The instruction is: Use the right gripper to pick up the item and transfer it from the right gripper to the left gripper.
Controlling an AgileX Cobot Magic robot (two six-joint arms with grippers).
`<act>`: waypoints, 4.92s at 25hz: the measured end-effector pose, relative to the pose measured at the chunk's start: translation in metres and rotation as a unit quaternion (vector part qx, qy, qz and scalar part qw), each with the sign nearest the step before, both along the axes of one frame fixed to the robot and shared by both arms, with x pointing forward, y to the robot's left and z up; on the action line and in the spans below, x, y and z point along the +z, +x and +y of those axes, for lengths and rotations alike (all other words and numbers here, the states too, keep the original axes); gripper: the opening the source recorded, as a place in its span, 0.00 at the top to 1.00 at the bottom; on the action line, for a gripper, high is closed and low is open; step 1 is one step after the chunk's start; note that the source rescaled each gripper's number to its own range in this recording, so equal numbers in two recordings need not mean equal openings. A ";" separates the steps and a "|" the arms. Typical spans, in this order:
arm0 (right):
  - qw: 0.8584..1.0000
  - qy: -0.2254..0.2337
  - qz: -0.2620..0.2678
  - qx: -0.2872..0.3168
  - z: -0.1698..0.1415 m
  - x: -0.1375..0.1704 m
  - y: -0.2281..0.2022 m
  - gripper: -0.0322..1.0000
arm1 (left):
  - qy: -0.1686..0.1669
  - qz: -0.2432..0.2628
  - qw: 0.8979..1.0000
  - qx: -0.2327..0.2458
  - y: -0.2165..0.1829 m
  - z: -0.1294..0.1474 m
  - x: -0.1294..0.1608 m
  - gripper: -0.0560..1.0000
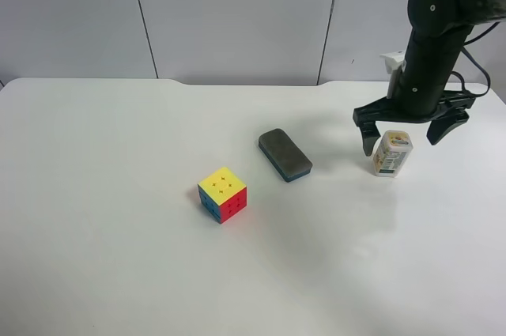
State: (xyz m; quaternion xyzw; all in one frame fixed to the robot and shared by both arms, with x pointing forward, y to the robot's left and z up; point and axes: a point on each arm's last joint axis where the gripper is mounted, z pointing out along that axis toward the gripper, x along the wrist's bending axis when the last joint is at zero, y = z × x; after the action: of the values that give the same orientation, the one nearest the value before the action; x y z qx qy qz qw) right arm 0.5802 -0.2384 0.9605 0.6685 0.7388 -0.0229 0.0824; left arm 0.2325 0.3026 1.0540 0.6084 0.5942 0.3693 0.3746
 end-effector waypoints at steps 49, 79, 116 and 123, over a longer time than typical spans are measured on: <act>0.997 0.052 -0.022 -0.054 -0.010 -0.043 0.023 0.97 | 0.000 0.000 1.000 0.000 0.000 0.000 0.000 0.00; 0.990 0.115 -0.086 0.015 -0.003 0.043 0.000 0.97 | 0.000 0.000 1.000 0.000 0.000 0.000 0.000 0.00; 0.887 0.289 -0.052 0.357 0.146 0.070 -0.071 0.97 | 0.039 0.094 0.987 -0.121 0.034 -0.015 0.005 0.00; 0.868 0.307 -0.045 0.389 0.167 0.072 -0.087 0.97 | 0.066 0.120 0.967 -0.215 0.044 -0.023 0.005 0.00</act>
State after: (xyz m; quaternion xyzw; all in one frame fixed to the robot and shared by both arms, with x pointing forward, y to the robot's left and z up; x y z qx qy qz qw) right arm 0.4937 -0.0714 1.0326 0.3189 0.9043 0.2686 -0.0919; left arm 0.2765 0.2795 1.0585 0.7854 0.4643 0.2426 0.3297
